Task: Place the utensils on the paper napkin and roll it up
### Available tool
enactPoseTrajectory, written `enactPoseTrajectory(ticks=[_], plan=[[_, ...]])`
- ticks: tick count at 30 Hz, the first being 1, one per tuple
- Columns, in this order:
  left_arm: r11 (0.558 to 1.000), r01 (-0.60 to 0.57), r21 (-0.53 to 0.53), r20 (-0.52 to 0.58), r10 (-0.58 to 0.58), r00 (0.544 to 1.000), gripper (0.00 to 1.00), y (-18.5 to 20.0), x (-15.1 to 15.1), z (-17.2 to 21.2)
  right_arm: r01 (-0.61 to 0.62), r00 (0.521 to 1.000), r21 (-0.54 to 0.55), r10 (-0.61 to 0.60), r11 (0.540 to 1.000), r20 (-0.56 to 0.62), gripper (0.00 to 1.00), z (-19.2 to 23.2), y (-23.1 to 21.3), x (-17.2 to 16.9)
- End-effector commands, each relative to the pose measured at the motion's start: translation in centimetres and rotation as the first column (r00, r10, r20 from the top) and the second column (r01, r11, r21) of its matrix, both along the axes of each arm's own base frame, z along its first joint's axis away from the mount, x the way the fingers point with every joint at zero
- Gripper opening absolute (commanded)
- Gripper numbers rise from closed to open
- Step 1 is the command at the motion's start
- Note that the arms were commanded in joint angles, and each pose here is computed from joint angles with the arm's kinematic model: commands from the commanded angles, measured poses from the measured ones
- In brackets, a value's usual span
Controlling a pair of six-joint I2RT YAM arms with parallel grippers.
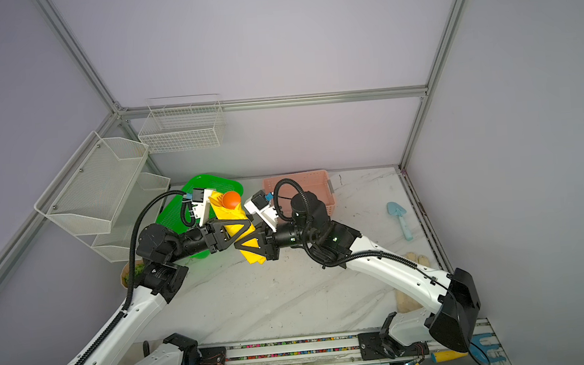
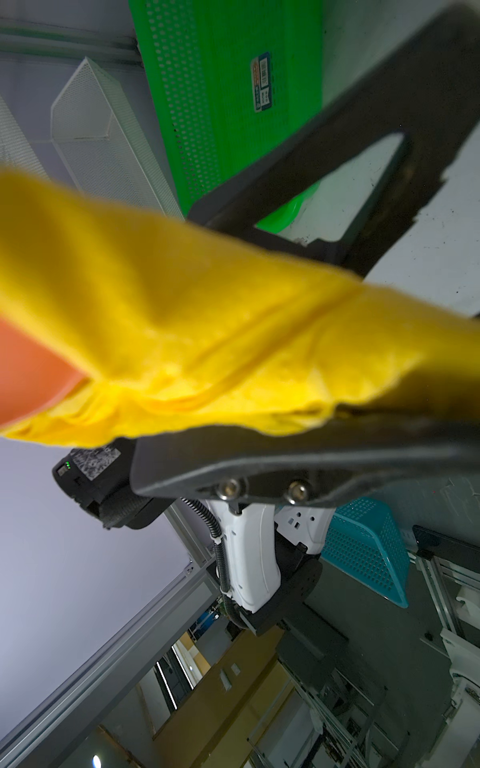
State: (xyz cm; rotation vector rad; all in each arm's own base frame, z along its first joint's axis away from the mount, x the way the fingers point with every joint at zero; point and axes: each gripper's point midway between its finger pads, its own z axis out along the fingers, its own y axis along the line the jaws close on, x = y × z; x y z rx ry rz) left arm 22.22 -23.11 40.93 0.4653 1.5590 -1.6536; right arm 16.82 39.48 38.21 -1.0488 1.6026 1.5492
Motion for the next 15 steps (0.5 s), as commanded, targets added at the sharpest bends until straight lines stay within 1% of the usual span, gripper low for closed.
enactPoseTrajectory(ticks=[1,5,15], plan=[[0.999,0.041,-0.018,0.064,-0.040,0.997,0.62,0.23,-1.91,2.17,0.017,0.996,0.090,-0.025,0.996,0.087,0.00,3.85,-0.60,0.21],[0.999,0.027,-0.028,0.070,-0.025,0.997,0.63,0.62,-2.48,2.20,0.022,0.996,0.087,-0.029,0.996,0.082,0.00,3.70,-0.54,0.46],[0.999,0.038,-0.023,0.054,-0.037,0.998,0.54,0.17,-2.08,2.01,-0.015,0.998,0.082,0.010,0.996,0.068,0.00,3.17,-0.31,0.03]])
